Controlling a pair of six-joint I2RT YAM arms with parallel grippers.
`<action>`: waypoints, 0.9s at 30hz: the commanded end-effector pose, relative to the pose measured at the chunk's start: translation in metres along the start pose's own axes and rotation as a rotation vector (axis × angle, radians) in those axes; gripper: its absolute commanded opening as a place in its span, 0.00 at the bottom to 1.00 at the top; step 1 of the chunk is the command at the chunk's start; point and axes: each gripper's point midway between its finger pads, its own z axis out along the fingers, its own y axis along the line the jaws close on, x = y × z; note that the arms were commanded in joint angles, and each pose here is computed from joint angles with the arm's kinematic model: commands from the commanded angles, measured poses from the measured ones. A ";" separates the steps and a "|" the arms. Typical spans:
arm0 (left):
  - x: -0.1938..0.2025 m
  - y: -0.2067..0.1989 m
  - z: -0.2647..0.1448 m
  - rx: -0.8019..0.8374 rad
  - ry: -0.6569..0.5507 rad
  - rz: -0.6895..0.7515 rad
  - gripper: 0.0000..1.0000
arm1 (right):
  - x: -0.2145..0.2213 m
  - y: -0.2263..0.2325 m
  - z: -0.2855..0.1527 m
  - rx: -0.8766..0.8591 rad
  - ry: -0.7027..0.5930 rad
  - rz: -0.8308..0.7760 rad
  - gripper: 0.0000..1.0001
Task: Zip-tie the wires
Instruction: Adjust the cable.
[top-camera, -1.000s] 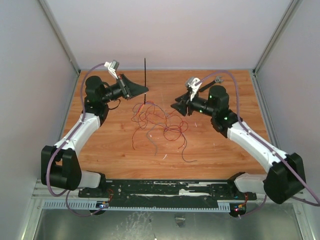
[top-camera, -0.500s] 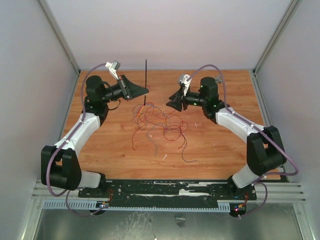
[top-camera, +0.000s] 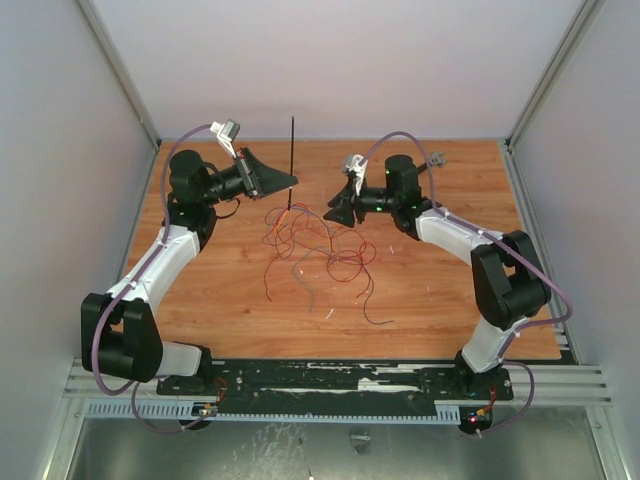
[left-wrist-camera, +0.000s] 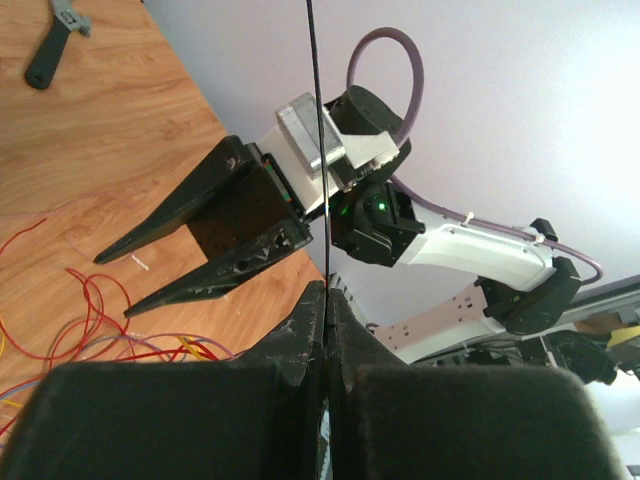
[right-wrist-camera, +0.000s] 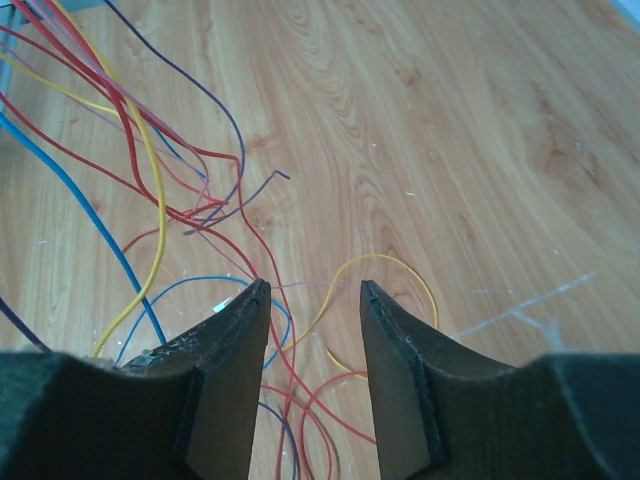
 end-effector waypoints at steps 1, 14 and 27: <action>-0.009 -0.028 -0.004 0.065 -0.012 0.067 0.00 | -0.014 0.018 0.015 -0.110 -0.026 -0.043 0.43; -0.010 -0.030 -0.004 0.069 -0.011 0.069 0.00 | -0.017 0.060 0.028 -0.298 -0.049 -0.034 0.44; -0.009 -0.025 -0.003 0.060 -0.014 0.060 0.00 | -0.031 0.079 0.038 -0.339 -0.089 -0.025 0.36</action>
